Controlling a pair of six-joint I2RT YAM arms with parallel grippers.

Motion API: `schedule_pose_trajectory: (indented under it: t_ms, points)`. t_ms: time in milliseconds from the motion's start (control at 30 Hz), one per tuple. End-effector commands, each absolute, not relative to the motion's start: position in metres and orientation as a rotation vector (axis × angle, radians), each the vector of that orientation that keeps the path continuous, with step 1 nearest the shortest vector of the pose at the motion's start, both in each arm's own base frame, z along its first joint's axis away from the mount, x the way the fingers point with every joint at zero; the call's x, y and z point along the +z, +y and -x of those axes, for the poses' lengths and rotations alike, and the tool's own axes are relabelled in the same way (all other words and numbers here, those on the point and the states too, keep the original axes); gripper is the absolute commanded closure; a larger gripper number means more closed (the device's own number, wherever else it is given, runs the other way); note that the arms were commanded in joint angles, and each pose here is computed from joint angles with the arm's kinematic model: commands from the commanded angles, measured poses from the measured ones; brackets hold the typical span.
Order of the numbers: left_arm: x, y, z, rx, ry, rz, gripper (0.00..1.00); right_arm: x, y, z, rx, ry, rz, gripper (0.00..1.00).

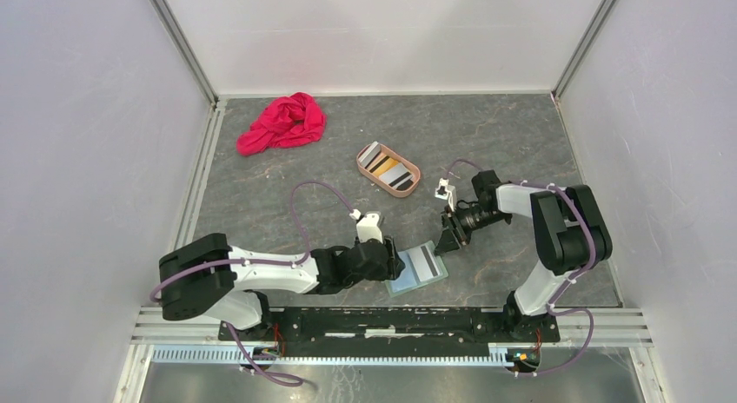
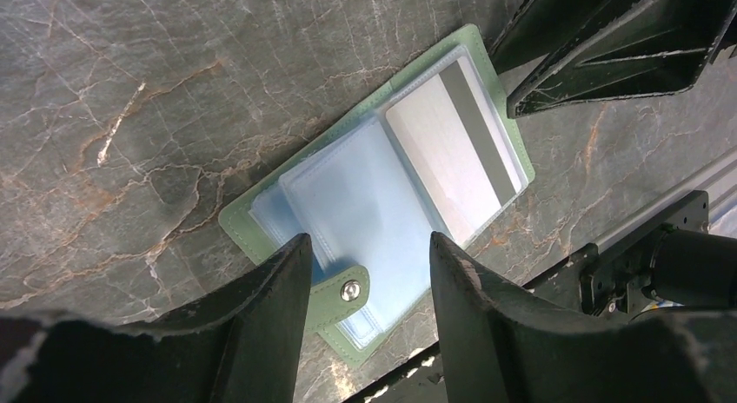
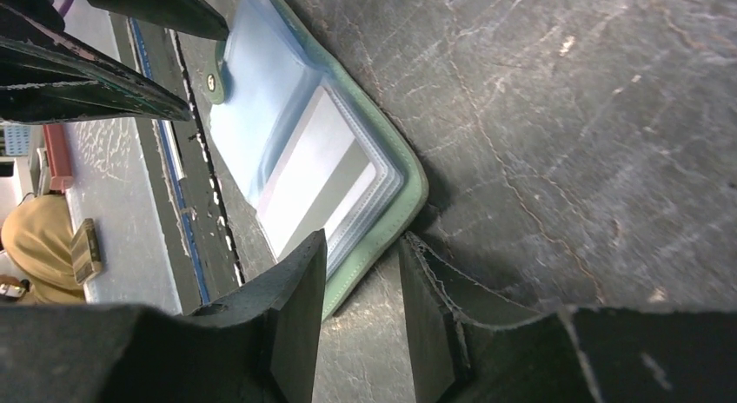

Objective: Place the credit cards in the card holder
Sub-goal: Close the card holder at the center of the board.

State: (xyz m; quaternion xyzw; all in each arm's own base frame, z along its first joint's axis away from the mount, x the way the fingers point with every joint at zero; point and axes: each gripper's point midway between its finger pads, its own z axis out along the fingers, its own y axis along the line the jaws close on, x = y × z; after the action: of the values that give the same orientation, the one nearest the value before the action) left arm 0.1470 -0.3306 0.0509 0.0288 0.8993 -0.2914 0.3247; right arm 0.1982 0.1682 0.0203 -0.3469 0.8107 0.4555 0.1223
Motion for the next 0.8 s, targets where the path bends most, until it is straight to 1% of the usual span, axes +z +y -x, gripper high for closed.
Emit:
schedule_pose_trajectory:
  t_ms: [0, 133, 267, 333, 367, 400, 467, 533, 600, 767]
  points:
    - [0.052, -0.334, -0.151, -0.777, 2.332, -0.082, 0.41, 0.008, 0.167, -0.197, 1.288, 2.411, 1.054, 0.58]
    - [0.044, -0.338, -0.149, -0.782, 2.355, -0.101, 0.41, 0.004, 0.166, -0.196, 1.287, 2.430, 1.048, 0.61]
    - [0.035, -0.341, -0.146, -0.784, 2.379, -0.114, 0.41, 0.000, 0.167, -0.195, 1.299, 2.454, 1.038, 0.69]
    - [0.032, -0.342, -0.146, -0.782, 2.385, -0.117, 0.41, -0.002, 0.167, -0.195, 1.308, 2.462, 1.036, 0.76]
    - [0.030, -0.341, -0.146, -0.778, 2.389, -0.116, 0.42, -0.002, 0.167, -0.195, 1.312, 2.465, 1.034, 0.81]
    - [0.029, -0.341, -0.146, -0.776, 2.390, -0.115, 0.42, -0.002, 0.168, -0.195, 1.320, 2.464, 1.033, 0.88]
    - [0.030, -0.340, -0.146, -0.776, 2.386, -0.109, 0.42, 0.000, 0.168, -0.197, 1.326, 2.452, 1.030, 0.99]
    - [0.037, -0.337, -0.148, -0.784, 2.364, -0.090, 0.42, 0.005, 0.168, -0.200, 1.338, 2.426, 1.020, 1.00]
    - [0.051, -0.335, -0.153, -0.798, 2.315, -0.076, 0.39, 0.014, 0.166, -0.206, 1.347, 2.375, 1.010, 1.00]
    - [0.109, -0.325, -0.166, -0.870, 2.138, -0.043, 0.22, 0.036, 0.160, -0.218, 1.307, 2.278, 1.013, 1.00]
